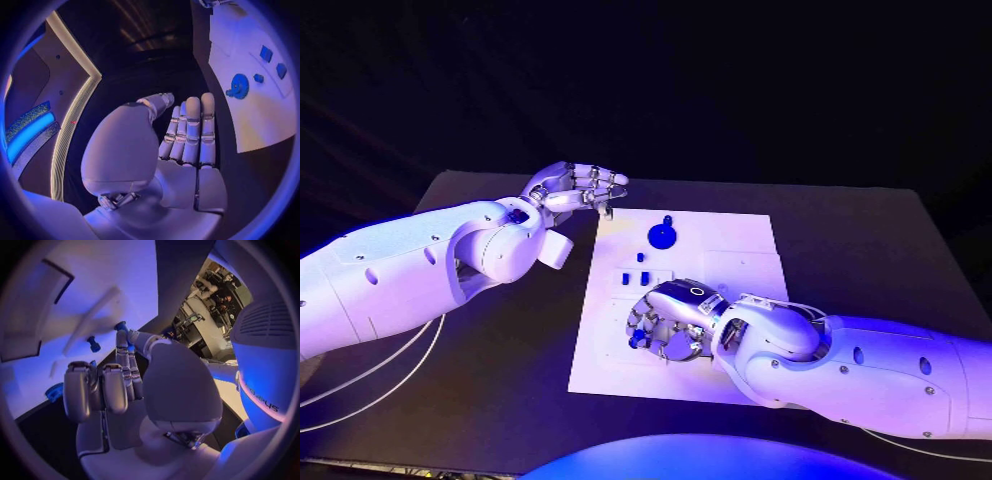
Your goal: Assemble the parts on the task board
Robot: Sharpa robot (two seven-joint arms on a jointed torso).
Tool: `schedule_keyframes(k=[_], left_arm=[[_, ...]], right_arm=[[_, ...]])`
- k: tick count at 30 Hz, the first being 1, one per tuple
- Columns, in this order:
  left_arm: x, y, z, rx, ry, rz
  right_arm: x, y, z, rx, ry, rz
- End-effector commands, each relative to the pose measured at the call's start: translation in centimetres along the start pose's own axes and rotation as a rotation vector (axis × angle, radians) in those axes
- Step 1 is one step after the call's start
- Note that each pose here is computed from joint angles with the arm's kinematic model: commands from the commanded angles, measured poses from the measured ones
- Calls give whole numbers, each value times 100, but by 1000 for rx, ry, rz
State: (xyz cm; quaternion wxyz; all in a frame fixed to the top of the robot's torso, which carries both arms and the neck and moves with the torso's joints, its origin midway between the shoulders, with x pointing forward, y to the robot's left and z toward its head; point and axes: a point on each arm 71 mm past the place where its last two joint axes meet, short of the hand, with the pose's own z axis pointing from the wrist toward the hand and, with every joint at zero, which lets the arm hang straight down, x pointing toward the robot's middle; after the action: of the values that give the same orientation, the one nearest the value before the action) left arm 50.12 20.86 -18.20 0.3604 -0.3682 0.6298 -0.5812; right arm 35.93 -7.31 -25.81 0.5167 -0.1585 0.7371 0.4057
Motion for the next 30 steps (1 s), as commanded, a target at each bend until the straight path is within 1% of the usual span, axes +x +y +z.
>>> schedule_keyframes(k=[1, 7, 13, 19, 24, 30], left_arm=[[24, -10, 5, 5, 19, -4], [25, -10, 5, 5, 20, -4], [24, -9, 5, 4, 19, -4], [24, -9, 5, 4, 20, -4], [24, -8, 4, 3, 21, -4], [19, -6, 2, 2, 20, -4]], right_arm=[[48, -8, 7, 19, 55, -37], [77, 3, 28, 23, 89, -53], [81, 5, 39, 22, 88, -54], [52, -11, 37, 30, 48, -51], [16, -15, 14, 32, 4, -45], [-60, 2, -64, 17, -64, -21]])
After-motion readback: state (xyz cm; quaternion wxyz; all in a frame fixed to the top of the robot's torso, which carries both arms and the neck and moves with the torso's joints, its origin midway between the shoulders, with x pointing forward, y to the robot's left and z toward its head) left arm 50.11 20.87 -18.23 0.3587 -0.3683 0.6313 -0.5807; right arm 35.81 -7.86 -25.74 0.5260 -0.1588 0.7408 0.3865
